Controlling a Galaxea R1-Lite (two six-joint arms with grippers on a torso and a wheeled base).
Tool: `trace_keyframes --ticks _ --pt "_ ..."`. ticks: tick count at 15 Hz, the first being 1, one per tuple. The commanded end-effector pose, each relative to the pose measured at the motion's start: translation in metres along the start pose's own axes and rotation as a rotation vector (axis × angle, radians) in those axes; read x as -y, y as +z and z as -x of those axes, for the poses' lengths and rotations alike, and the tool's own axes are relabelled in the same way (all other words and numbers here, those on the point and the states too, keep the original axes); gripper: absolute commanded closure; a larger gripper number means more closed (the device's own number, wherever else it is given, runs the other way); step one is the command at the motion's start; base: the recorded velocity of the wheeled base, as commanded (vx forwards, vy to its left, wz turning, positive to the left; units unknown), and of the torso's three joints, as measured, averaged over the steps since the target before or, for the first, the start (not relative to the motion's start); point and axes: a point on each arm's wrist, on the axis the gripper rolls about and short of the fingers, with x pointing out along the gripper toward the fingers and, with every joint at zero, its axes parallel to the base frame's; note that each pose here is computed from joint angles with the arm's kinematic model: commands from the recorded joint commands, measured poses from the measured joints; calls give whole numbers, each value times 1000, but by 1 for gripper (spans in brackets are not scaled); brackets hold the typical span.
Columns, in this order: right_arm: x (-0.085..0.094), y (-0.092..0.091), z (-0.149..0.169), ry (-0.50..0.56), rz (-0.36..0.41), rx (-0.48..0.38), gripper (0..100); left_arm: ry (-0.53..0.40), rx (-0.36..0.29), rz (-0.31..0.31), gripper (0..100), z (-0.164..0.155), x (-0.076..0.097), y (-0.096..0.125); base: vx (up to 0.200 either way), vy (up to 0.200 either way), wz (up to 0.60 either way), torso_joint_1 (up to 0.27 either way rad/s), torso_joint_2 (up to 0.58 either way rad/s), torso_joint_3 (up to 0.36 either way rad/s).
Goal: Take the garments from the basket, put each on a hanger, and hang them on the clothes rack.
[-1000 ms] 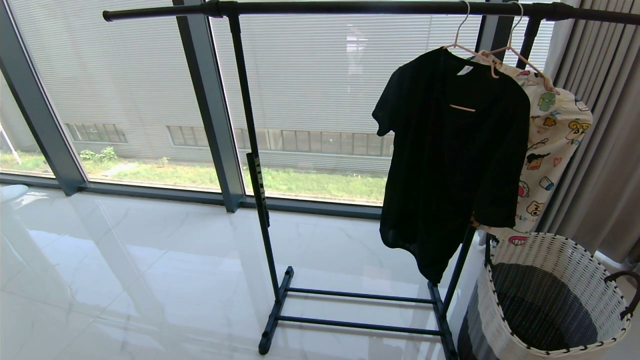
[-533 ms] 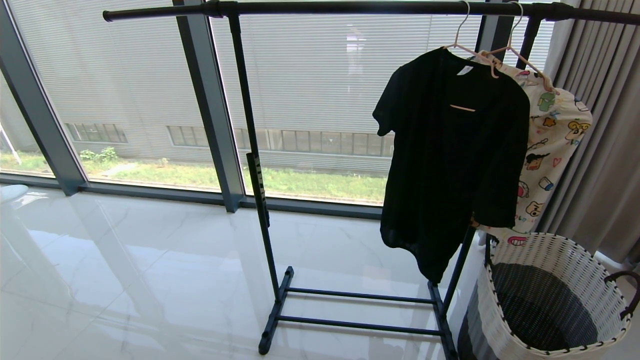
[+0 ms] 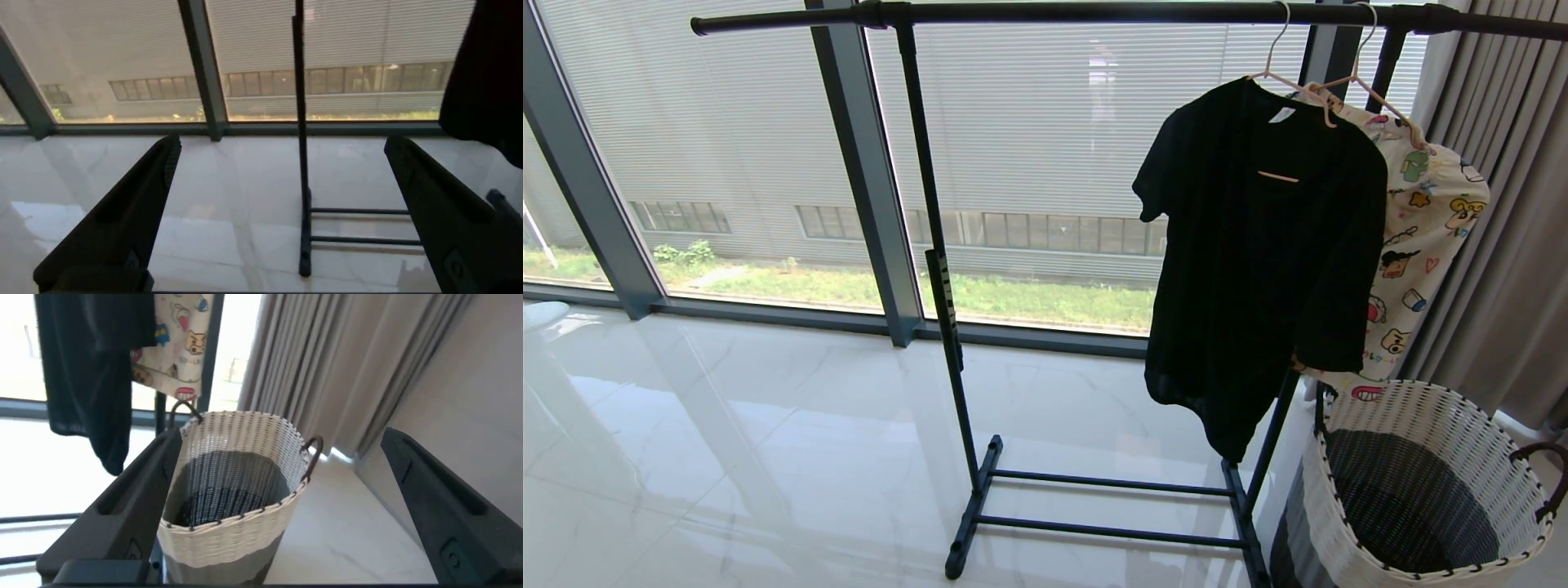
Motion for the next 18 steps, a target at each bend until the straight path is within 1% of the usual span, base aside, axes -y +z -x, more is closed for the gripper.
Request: trace_keyframes --ticks 1,2,3,4,5,6,7,8,9,10,11,12,13,14,15,16,18 --pt "-2 0 0 81 10 9 0 -89 19 -41 0 0 2 0 0 0 0 0 0 0" --pt "-3 -3 0 108 14 -11 0 -86 15 -34 0 0 2 0 0 0 0 0 0 0" --pt "-4 -5 0 119 5 -33 0 -62 9 -4 0 0 1 0 0 0 0 0 0 0" --pt "-4 -5 0 130 -27 -32 0 26 -9 62 0 0 0 -1 0 0 0 0 0 0" --pt "-4 -5 0 152 -68 -31 0 208 -24 217 0 1 -4 -1 0 0 0 0 0 0" --pt "-4 -5 0 150 -98 -33 0 300 -39 263 0 1 -6 -3 0 0 0 0 0 0" --pt "-4 -5 0 149 -154 -36 0 309 -48 258 0 1 -6 -4 0 0 0 0 0 0" --pt "-4 -5 0 152 -224 -41 0 279 -52 229 0 1 -6 -4 0 0 0 0 0 0" --pt "-5 -5 1 165 -278 -44 0 192 -46 210 0 1 -4 -4 0 0 0 0 0 0" --pt "-5 -5 1 180 -288 -42 0 104 -47 203 0 0 -2 -4 0 0 0 0 0 0" --pt "-5 -5 1 190 -282 -41 0 94 -57 204 0 0 -1 -5 0 0 0 0 0 0" --pt "-6 -5 1 242 -189 -32 0 85 -87 214 0 1 -1 -5 0 0 0 0 0 0" --pt "-7 -5 1 276 -118 -20 0 90 -85 224 0 1 -1 -5 0 0 0 0 0 0" --pt "-7 -5 1 277 -97 -19 0 90 -87 224 0 1 -1 -5 0 0 0 0 0 0" --pt "-7 -6 1 253 -76 -28 0 95 -82 224 0 1 -1 -5 0 0 0 0 0 0" --pt "-5 -7 0 149 -91 -55 0 97 -82 228 0 1 -1 -5 0 0 0 0 0 0" --pt "2 -8 0 -127 -81 -94 0 97 -82 230 0 1 -1 -5 0 0 0 0 0 0"
